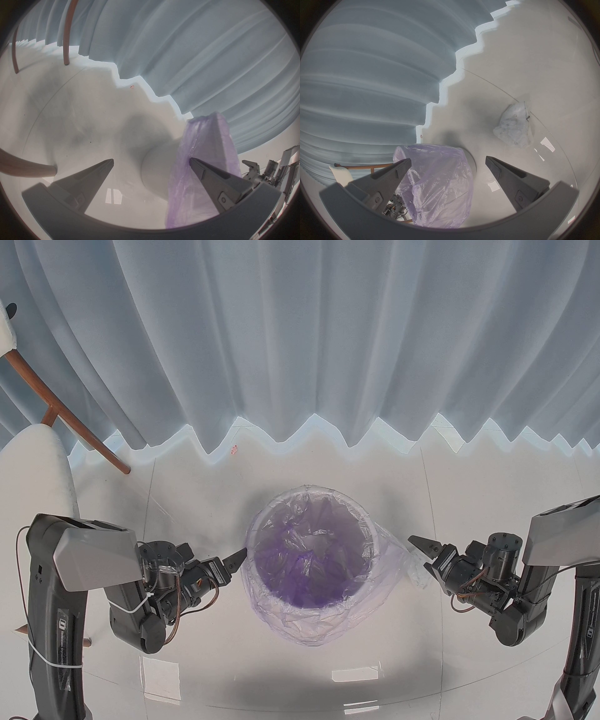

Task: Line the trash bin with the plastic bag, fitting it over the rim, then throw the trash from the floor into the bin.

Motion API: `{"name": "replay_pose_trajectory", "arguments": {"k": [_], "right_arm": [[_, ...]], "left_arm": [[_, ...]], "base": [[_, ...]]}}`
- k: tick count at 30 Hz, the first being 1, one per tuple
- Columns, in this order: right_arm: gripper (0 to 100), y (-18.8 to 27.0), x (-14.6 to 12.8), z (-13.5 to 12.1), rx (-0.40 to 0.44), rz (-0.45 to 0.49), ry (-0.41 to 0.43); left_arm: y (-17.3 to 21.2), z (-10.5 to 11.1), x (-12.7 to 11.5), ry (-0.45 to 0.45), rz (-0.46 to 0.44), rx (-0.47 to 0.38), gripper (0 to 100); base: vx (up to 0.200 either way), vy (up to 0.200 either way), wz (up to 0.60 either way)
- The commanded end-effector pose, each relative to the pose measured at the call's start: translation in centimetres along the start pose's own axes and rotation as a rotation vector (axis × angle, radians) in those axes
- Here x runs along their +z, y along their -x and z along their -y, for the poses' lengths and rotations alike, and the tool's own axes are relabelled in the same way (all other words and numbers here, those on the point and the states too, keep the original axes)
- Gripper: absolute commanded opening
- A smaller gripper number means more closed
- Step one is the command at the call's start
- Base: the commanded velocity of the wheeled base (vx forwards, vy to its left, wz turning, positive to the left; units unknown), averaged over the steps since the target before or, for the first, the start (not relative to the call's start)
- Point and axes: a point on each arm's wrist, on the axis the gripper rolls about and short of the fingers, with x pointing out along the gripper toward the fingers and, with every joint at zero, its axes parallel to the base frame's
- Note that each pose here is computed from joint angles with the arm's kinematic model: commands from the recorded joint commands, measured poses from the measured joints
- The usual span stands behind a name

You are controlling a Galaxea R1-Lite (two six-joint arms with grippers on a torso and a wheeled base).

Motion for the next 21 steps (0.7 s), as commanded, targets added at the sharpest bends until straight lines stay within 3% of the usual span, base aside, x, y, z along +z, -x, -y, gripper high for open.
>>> {"name": "replay_pose_trajectory", "arguments": {"k": [1,6,13,19,21], "right_arm": [[100,-0.1,-0.2,0.1,0.003,-0.003,0.002],[100,-0.3,-0.3,0.4,-0.001,-0.004,0.001],[100,-0.3,-0.4,0.5,-0.006,-0.008,-0.001],[100,-0.4,-0.5,0.8,-0.012,-0.012,-0.002],[100,-0.5,-0.6,0.9,-0.016,-0.014,-0.002]], "left_arm": [[-2.2,-1.7,-1.3,0.007,0.023,0.047,100],[-3.3,-3.1,-1.6,0.031,0.044,0.082,100],[-3.5,-3.8,-2.4,0.046,-0.018,0.124,100],[-3.7,-3.9,-2.6,0.044,-0.017,0.123,100],[-3.5,-3.5,-1.9,0.044,0.022,0.098,100]], "base": [[0.0,0.0,0.0],[0.0,0.0,0.0],[0.0,0.0,0.0],[0.0,0.0,0.0],[0.0,0.0,0.0]]}}
